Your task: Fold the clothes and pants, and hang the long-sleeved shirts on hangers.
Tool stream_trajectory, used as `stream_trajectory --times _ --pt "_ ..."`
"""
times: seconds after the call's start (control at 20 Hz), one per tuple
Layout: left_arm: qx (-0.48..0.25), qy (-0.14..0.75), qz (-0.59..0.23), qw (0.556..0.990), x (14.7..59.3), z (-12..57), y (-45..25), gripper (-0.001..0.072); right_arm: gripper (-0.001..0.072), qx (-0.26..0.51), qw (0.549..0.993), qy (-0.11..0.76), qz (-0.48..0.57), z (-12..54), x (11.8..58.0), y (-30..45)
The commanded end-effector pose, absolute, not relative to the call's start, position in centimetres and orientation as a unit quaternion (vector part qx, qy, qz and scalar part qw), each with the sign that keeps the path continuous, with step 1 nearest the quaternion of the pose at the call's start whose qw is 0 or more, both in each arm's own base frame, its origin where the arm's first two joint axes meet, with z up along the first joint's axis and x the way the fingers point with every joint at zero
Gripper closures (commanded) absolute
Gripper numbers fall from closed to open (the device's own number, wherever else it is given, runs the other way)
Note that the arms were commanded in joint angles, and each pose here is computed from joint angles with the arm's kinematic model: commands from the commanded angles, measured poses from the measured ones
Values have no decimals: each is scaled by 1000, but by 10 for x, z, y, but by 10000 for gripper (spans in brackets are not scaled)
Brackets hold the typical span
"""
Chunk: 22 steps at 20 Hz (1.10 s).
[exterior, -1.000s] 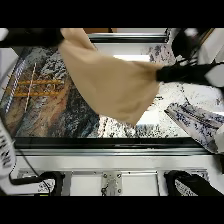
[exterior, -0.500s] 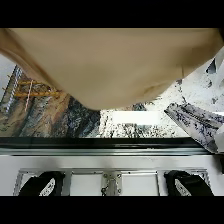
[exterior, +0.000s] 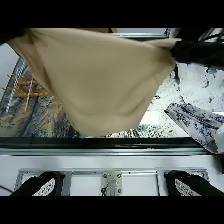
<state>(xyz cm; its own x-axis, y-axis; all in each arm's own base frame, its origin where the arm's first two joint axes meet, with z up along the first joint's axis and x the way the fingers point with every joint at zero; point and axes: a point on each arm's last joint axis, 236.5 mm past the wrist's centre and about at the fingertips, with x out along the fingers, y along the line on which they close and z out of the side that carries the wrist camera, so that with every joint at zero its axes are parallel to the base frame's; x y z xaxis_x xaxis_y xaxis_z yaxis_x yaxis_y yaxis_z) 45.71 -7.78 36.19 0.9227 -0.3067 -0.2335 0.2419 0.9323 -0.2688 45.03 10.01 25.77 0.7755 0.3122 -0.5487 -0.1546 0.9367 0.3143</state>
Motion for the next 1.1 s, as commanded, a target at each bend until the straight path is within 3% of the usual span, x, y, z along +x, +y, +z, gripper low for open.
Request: stream_trajectory --times 0.0,0.05,0.2,0.35,0.5,0.7,0.75,0.8,0.85,0.95,1.05 --pt "-129 220 -134 958 508 283 -81 688 200 108 914 373 122 168 506 105" --pt "-129 235 -137 954 513 270 -85 689 47 100 918 365 120 160 518 101" --pt "-94 250 -173 948 510 257 -116 689 51 107 938 313 102 187 531 81" --pt "-34 273 -260 926 478 248 -191 689 51 107 957 257 88 244 512 58" --pt "24 314 -386 867 402 225 -306 689 51 102 973 195 73 305 480 36" --pt "86 347 -526 772 263 186 -426 688 51 84 984 150 51 352 439 16" --pt "91 357 -543 755 236 174 -441 566 51 78 985 147 46 357 432 13" --pt "103 362 -560 738 211 163 -452 153 51 75 985 147 44 360 426 11" --pt "107 362 -568 731 199 159 -458 27 51 73 985 150 42 361 421 10" --pt "94 366 -561 736 201 162 -457 27 51 72 983 163 43 357 413 11" --pt "86 374 -522 762 230 161 -440 27 51 71 980 181 46 350 409 13"
